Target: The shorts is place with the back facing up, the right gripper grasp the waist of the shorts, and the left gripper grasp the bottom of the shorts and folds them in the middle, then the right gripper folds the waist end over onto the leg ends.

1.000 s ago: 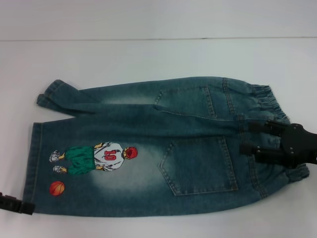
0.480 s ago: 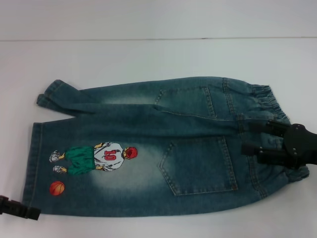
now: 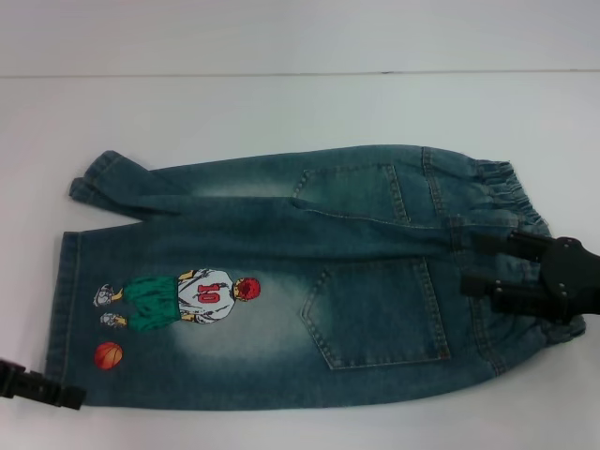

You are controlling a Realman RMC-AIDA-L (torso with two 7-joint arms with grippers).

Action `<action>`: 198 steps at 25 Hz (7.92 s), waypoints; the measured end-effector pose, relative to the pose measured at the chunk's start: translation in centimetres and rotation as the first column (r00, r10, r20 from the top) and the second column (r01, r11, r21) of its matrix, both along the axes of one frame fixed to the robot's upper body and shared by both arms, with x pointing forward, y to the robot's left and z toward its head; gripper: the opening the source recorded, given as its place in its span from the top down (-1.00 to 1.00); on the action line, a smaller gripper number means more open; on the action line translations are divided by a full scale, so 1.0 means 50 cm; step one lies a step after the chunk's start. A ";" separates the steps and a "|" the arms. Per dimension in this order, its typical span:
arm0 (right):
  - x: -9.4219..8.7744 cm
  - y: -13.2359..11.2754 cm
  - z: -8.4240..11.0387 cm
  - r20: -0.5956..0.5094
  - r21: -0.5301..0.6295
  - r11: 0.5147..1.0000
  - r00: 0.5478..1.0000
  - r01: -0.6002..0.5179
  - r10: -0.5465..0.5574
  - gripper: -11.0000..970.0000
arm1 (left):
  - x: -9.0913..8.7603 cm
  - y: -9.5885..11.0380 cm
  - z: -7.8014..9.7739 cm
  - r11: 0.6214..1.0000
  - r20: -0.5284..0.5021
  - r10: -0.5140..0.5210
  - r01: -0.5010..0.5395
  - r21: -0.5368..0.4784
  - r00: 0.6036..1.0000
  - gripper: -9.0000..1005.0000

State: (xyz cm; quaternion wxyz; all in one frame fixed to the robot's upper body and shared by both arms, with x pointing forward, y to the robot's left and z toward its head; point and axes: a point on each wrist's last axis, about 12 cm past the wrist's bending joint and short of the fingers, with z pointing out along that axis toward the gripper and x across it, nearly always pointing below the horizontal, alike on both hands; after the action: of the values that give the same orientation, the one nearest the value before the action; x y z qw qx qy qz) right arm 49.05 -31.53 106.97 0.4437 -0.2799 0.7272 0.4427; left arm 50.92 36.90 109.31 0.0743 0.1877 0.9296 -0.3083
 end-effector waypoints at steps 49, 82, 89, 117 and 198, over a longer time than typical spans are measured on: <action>0.000 -0.001 0.005 0.014 0.018 1.000 1.000 0.004 -0.004 -0.82 | 0.035 -0.023 0.013 1.000 0.046 -0.005 0.005 -0.013 0.999 -0.34; -0.002 -0.015 0.008 0.031 0.034 0.998 0.998 0.048 -0.049 -0.78 | 0.054 -0.028 0.027 0.997 0.130 0.036 -0.026 -0.077 0.991 0.86; -0.018 -0.032 0.001 0.028 0.044 0.994 0.995 0.100 -0.101 -0.75 | 0.061 -0.037 0.035 0.993 0.164 0.032 -0.013 -0.116 0.986 0.86; -0.155 -0.154 -0.075 -0.320 -0.013 0.901 0.852 0.433 -0.414 -0.61 | 0.061 -0.057 0.023 0.987 0.152 0.048 -0.023 -0.160 0.987 0.87; -0.078 -0.094 -0.090 -0.407 -0.042 0.935 0.849 0.352 -0.337 -0.89 | 0.082 -0.055 0.030 0.989 0.202 0.067 -0.038 -0.141 0.977 0.87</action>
State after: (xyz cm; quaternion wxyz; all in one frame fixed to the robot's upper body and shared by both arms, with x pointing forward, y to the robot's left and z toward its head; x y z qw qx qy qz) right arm 45.13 -36.22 102.49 0.3587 -0.0389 0.8343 0.4168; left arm 55.00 34.17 110.83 0.1913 0.1885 0.8982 -0.3480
